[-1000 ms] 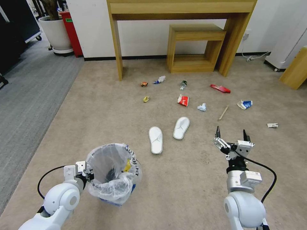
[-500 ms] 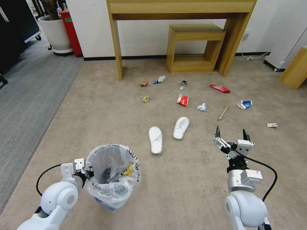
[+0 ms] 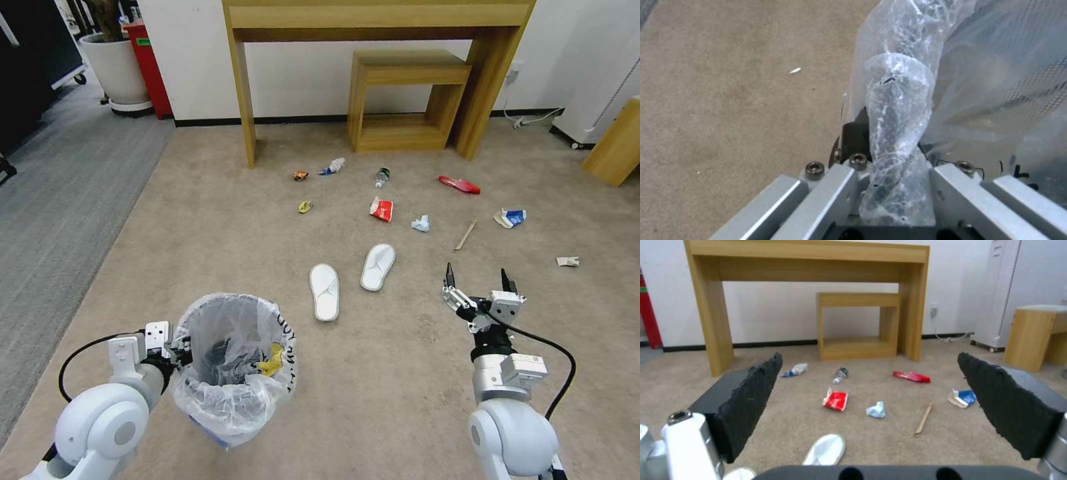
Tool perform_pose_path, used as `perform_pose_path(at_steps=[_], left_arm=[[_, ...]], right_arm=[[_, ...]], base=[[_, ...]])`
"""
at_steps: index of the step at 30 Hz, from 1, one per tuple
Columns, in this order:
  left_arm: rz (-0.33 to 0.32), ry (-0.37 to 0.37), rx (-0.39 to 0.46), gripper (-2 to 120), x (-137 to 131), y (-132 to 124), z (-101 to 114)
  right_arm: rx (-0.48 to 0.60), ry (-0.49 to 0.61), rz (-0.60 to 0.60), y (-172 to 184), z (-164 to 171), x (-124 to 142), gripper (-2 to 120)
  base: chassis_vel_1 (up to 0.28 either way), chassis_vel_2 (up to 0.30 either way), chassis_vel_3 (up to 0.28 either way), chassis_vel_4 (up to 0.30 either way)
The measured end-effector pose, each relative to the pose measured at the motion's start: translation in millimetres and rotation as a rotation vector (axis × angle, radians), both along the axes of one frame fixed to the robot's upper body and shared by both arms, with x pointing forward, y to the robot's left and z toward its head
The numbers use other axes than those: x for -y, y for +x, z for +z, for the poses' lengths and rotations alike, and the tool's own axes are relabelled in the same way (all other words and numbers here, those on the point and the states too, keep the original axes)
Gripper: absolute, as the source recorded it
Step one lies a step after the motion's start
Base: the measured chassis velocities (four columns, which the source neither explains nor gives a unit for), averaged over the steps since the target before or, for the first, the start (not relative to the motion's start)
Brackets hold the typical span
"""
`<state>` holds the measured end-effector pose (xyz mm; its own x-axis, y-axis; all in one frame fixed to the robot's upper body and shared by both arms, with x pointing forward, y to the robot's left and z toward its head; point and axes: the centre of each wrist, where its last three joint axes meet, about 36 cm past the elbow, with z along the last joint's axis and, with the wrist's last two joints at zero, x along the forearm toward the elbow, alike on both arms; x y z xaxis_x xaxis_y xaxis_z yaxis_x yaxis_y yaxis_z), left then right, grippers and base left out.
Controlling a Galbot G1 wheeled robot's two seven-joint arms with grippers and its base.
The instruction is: Pick up the trash bin and place the garbage on the floor into it.
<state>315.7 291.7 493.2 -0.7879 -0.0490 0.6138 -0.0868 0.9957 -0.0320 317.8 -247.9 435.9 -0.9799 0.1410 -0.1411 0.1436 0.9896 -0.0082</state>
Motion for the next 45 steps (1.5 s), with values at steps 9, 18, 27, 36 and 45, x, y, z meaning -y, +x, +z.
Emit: perform_pose_path(at_steps=[9, 18, 27, 36, 45], left_arm=[[-0.014, 0.001, -0.001, 1, 4, -5, 2], [-0.010, 0.009, -0.010, 1, 0, 0, -3], [0.001, 0.006, -0.016, 1, -3, 6, -11], [0.003, -0.002, -0.012, 1, -2, 9, -13], [-0.002, -0.004, -0.009, 1, -3, 11, -16]], right_arm=[[-0.001, 0.022, 0.010, -4, 7, 4, 100], [0.000, 0.011, 0.004, -7, 10, 8, 100], [-0.004, 0.004, 0.004, -7, 10, 9, 100], [-0.013, 0.007, 0.000, -7, 12, 9, 100], [-0.017, 0.013, 0.000, -7, 10, 8, 100]], base=[[0.000, 0.000, 0.000, 0.000], [0.000, 0.000, 0.000, 0.000], [0.000, 0.000, 0.000, 0.000], [0.000, 0.000, 0.000, 0.000], [-0.018, 0.021, 0.023, -0.022]])
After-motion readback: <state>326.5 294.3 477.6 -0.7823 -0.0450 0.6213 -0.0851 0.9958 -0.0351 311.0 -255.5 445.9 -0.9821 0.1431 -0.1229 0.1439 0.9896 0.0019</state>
